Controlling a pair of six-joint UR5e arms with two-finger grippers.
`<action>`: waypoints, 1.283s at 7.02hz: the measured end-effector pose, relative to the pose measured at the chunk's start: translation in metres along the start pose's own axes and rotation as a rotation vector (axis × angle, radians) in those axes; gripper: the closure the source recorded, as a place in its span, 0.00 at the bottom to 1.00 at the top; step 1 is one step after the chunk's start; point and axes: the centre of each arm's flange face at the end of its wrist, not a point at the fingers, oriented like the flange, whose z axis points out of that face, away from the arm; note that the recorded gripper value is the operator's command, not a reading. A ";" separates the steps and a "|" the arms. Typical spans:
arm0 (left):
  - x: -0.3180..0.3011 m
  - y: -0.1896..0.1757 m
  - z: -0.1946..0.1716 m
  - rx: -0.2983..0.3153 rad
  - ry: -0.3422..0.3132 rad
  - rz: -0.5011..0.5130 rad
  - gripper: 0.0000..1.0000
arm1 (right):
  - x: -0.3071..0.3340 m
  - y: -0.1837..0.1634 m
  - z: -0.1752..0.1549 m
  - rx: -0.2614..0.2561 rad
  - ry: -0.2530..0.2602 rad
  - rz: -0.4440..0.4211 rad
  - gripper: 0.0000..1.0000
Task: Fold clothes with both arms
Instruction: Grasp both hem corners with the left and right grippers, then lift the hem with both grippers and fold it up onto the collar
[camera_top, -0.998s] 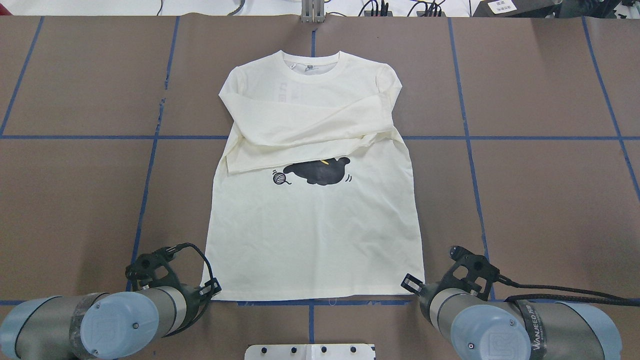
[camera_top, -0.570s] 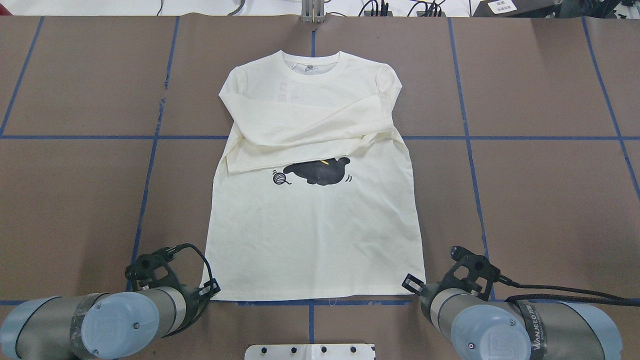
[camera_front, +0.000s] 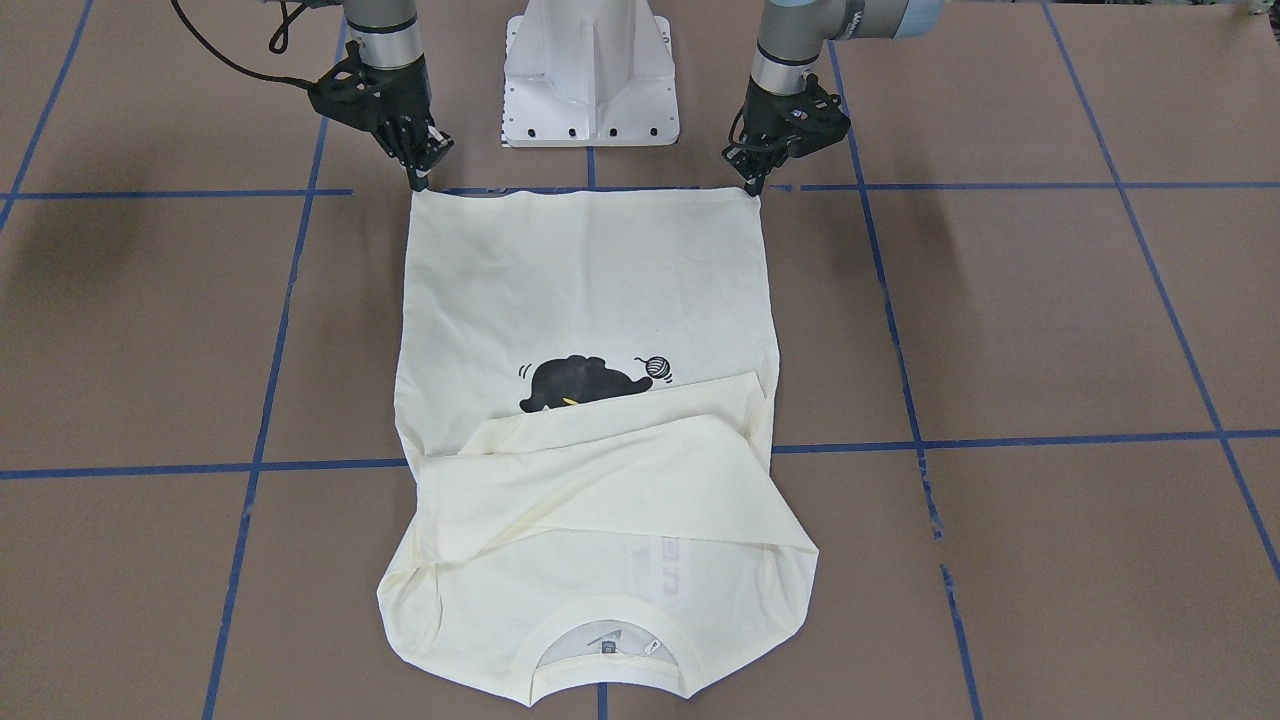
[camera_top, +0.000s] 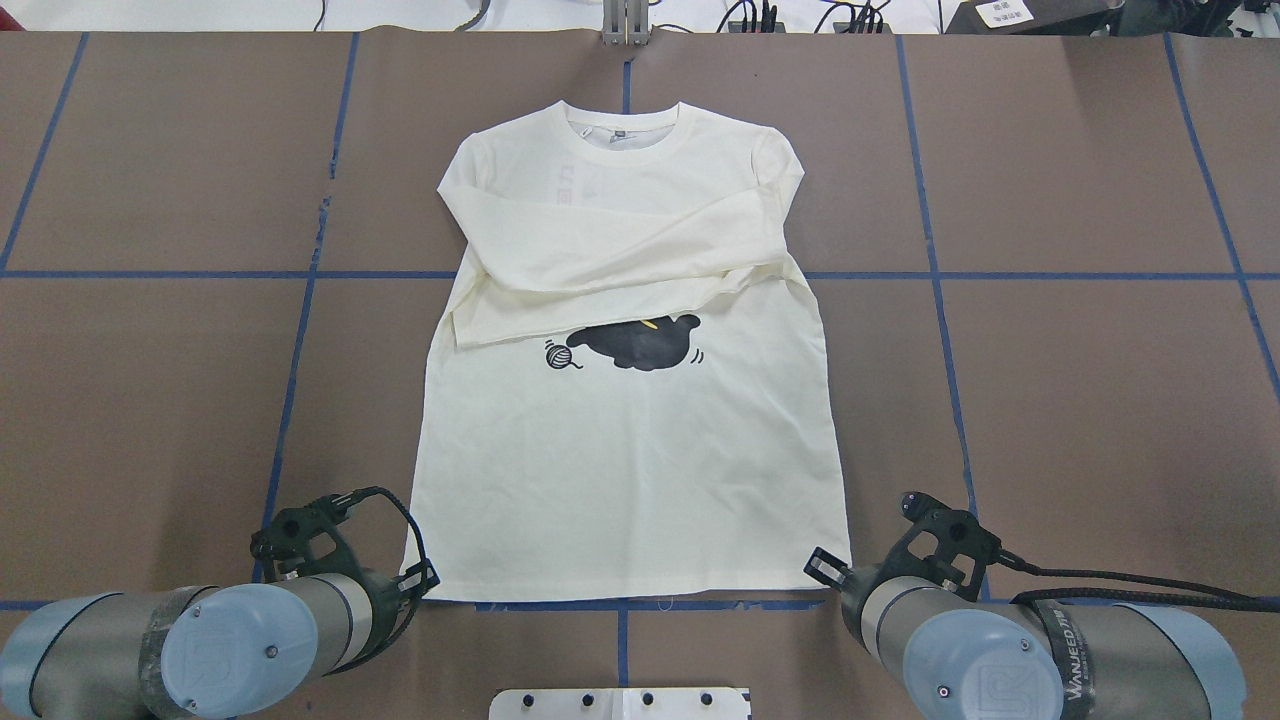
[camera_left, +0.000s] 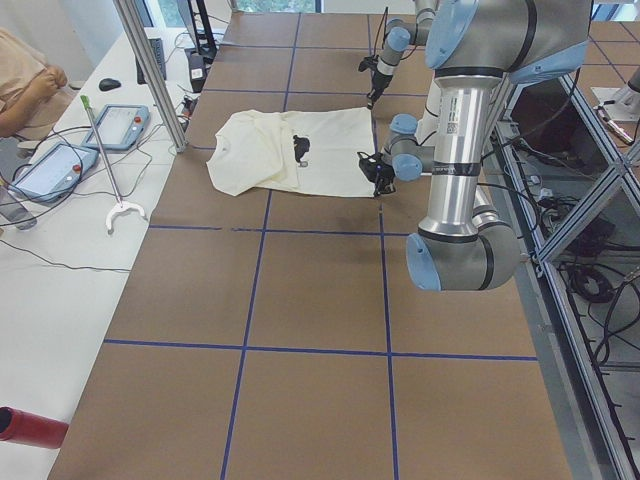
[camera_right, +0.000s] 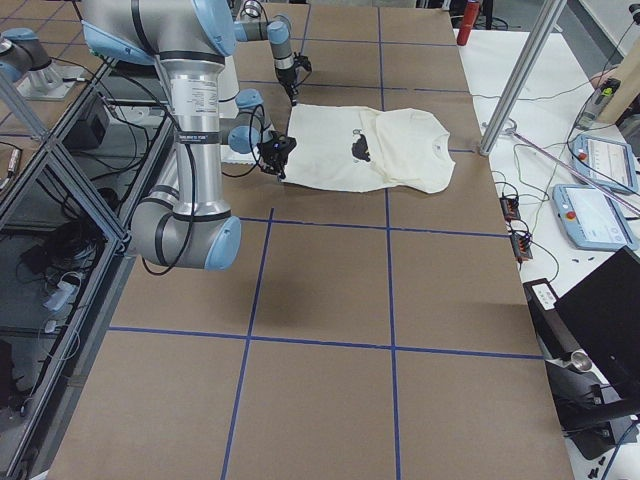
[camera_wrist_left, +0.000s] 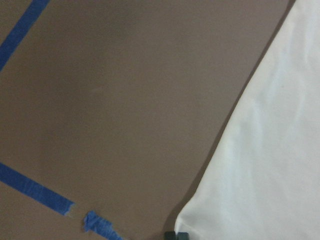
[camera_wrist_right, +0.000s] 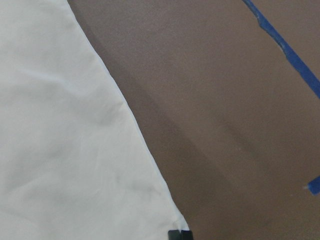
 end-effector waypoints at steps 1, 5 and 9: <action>0.003 0.001 -0.007 -0.006 0.012 -0.007 1.00 | 0.000 -0.001 -0.001 0.000 -0.002 0.001 1.00; 0.005 0.030 -0.090 -0.108 0.013 -0.010 1.00 | 0.028 -0.001 -0.057 -0.076 -0.028 -0.025 1.00; 0.023 0.016 -0.142 -0.142 0.088 0.014 1.00 | 0.022 -0.031 -0.112 -0.098 -0.109 -0.015 1.00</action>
